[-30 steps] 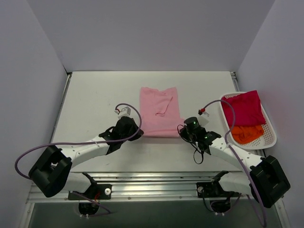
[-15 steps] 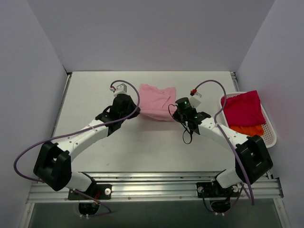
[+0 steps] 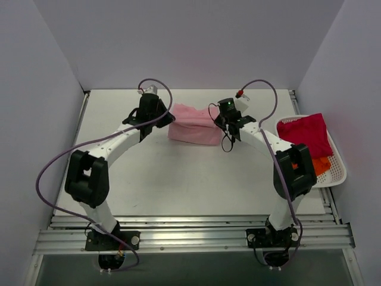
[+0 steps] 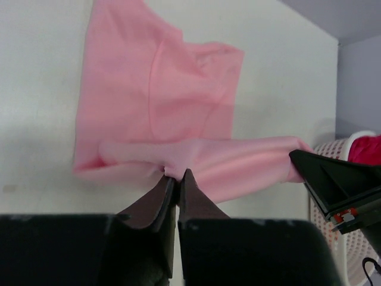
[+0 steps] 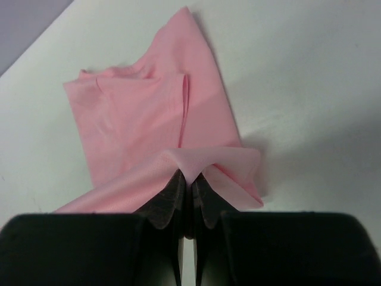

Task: Fold and stack the t-shirts
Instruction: Fold the tshirt

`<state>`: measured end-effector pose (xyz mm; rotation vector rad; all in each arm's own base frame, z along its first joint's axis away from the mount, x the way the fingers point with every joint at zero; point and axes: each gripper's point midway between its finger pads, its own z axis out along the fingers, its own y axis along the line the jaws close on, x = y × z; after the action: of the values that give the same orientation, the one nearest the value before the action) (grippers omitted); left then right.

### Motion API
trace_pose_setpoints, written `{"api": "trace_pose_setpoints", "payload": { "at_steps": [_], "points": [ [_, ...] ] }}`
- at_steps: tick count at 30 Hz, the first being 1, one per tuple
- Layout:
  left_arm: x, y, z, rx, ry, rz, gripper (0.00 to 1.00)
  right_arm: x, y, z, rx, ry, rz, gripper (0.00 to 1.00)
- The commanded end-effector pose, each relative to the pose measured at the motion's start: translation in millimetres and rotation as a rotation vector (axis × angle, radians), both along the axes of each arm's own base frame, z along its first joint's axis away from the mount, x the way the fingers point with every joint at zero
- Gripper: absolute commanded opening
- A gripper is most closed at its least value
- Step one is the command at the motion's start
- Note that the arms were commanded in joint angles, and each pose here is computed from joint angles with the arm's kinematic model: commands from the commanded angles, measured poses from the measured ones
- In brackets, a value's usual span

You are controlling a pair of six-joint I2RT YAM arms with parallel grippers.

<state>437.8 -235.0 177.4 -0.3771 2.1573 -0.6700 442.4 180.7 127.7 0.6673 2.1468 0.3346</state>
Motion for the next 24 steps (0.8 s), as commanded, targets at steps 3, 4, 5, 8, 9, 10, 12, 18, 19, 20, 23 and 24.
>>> {"api": "trace_pose_setpoints", "payload": {
  "at_steps": [3, 4, 5, 8, 9, 10, 12, 18, 19, 20, 23, 24],
  "points": [
    [130.7, -4.4, 48.3, -0.125, -0.127, -0.086, 0.39, 124.5, -29.5, 10.8, -0.053, -0.044, -0.113, 0.51],
    [153.2, -2.0, -9.6, -0.158, 0.004, -0.119, 0.86, 131.4, -41.2, -43.3, -0.11, 0.104, -0.114, 0.92],
    [183.1, -8.2, 49.8, -0.228, -0.121, -0.161, 0.94, 165.3, -46.9, 14.6, -0.107, -0.015, -0.192, 1.0],
    [205.0, -3.0, 41.1, -0.28, -0.056, -0.165, 0.94, 169.2, -51.7, 18.6, -0.116, -0.027, -0.195, 1.0],
    [205.5, 3.6, 33.4, -0.222, -0.051, -0.152, 0.94, 164.6, -54.6, 22.5, -0.12, -0.04, -0.198, 1.0],
    [203.4, 7.1, 51.4, -0.201, -0.089, -0.144, 0.94, 166.1, -53.0, 61.3, -0.076, -0.146, -0.196, 1.0],
    [196.1, 13.6, 27.0, -0.169, -0.067, -0.132, 0.94, 147.1, -56.5, 45.2, -0.081, -0.126, -0.182, 1.0],
    [157.6, 47.7, 89.6, -0.079, -0.216, -0.051, 0.94, 103.6, -65.1, 63.3, -0.079, -0.136, -0.185, 1.0],
    [149.8, 52.0, 67.2, -0.049, -0.17, -0.041, 0.94, 94.9, -67.0, 75.5, -0.063, -0.154, -0.194, 1.0],
    [145.1, 56.6, 60.0, -0.026, -0.156, -0.026, 0.94, 88.2, -69.5, 74.5, -0.063, -0.153, -0.198, 1.0],
    [131.5, 70.9, 26.6, 0.04, -0.115, 0.016, 0.94, 61.5, -74.1, 68.1, -0.037, -0.163, -0.201, 1.0],
    [130.3, 72.6, 15.4, 0.056, -0.103, 0.016, 0.94, 56.2, -74.3, 67.1, -0.027, -0.171, -0.2, 1.0]
  ]
}}
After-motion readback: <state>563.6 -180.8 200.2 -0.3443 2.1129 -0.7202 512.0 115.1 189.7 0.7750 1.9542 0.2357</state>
